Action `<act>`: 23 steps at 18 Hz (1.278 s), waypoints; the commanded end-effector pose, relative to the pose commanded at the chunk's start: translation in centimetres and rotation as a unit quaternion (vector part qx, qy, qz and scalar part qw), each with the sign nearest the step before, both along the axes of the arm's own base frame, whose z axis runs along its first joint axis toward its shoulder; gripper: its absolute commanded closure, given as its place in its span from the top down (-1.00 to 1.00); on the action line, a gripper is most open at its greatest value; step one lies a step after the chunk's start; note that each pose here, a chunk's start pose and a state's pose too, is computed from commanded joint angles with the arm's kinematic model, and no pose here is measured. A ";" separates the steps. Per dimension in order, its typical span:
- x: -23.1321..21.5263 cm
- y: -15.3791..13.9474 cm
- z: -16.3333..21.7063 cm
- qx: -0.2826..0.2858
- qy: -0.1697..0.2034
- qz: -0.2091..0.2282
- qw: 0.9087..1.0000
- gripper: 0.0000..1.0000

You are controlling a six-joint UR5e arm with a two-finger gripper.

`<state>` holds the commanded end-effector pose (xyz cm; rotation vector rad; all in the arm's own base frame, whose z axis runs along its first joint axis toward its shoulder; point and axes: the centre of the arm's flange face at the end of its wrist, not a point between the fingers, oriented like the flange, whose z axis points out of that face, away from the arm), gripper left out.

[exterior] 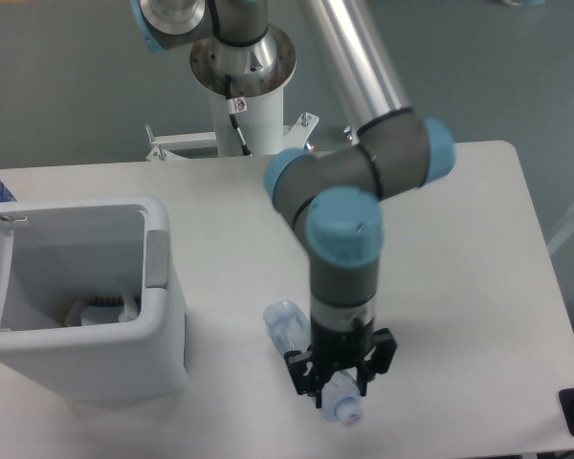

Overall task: Place the trash in the trash can
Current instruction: 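Drag and lift the bottle toward the trash bin, then lower the bottle into the bin and open the gripper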

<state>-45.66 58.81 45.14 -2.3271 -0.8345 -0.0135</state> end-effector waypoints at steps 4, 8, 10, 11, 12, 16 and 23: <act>-0.6 -2.4 7.0 0.077 0.006 -0.010 0.997 0.25; 0.7 -4.0 12.5 0.140 0.012 -0.013 0.990 0.25; 1.7 -4.3 13.9 0.148 0.021 -0.017 0.989 0.25; 2.4 -4.2 14.6 0.152 0.025 -0.022 0.988 0.25; 3.1 -4.3 15.4 0.159 0.024 -0.028 0.987 0.25; 5.9 -4.5 16.9 0.192 -0.012 -0.052 0.980 0.25; 15.0 -2.1 15.4 0.177 -0.044 -0.107 0.977 0.25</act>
